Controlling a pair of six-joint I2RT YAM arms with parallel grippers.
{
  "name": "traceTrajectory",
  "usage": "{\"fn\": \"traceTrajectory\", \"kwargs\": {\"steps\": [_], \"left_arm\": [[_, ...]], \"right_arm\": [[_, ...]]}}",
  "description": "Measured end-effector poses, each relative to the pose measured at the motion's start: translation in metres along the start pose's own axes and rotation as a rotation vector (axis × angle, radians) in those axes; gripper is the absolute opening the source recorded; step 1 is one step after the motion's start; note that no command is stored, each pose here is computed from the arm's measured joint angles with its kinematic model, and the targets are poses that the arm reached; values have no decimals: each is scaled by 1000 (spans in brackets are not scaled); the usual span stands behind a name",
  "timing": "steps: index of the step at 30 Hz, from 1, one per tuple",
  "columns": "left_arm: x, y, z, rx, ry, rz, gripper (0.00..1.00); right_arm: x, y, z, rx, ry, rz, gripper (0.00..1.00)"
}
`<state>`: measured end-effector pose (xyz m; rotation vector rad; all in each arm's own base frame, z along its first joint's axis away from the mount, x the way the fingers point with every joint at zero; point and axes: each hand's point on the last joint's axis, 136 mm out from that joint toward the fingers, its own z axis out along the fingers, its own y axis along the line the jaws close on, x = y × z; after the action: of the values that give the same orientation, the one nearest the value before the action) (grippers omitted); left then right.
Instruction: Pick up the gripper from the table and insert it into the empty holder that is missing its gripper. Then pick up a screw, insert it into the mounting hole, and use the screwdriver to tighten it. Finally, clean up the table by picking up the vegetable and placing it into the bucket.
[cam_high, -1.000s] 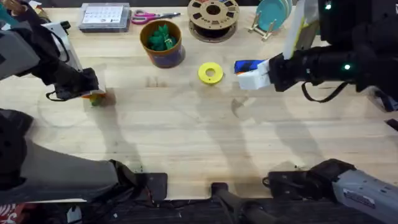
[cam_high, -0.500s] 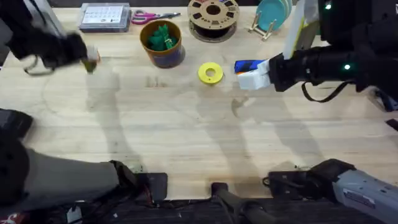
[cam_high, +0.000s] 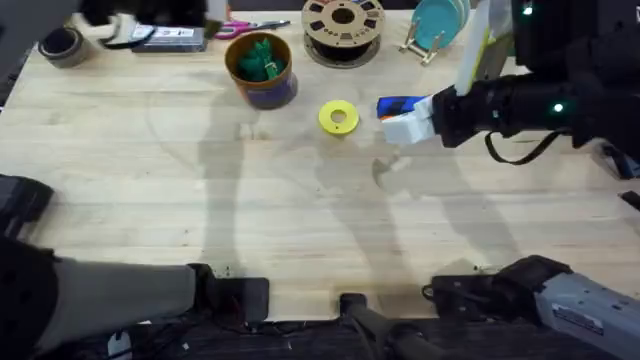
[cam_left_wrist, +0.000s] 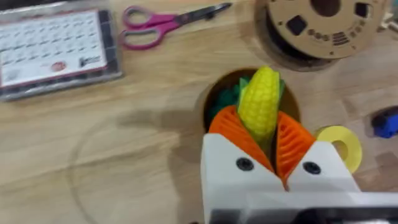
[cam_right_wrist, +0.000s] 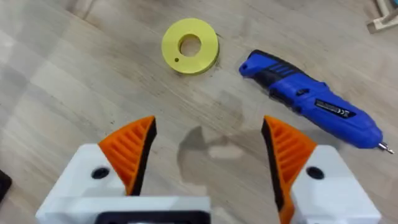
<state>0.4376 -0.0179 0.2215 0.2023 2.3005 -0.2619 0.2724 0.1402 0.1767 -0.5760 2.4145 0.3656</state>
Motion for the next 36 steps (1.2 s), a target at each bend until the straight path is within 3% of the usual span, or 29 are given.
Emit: {"fn": "traceTrajectory", "kwargs": {"steps": [5, 10, 11, 14, 16, 23, 30, 36], "left_arm": [[5, -28, 31, 65, 30, 40, 21], [17, -29, 53, 78, 69, 34, 26], [18, -28, 54, 78, 72, 34, 133], [17, -28, 54, 77, 70, 30, 609], [17, -28, 54, 77, 68, 23, 980], [22, -32, 41, 79, 97, 15, 985], [22, -49, -28, 79, 94, 16, 985], [45, -65, -84, 83, 144, 1, 985]], "right_arm": [[0, 0, 0, 0, 0, 0, 998], [0, 0, 0, 0, 0, 0, 998], [0, 0, 0, 0, 0, 0, 998], [0, 0, 0, 0, 0, 0, 998], [0, 0, 0, 0, 0, 0, 998], [0, 0, 0, 0, 0, 0, 998], [0, 0, 0, 0, 0, 0, 998], [0, 0, 0, 0, 0, 0, 998]]}}
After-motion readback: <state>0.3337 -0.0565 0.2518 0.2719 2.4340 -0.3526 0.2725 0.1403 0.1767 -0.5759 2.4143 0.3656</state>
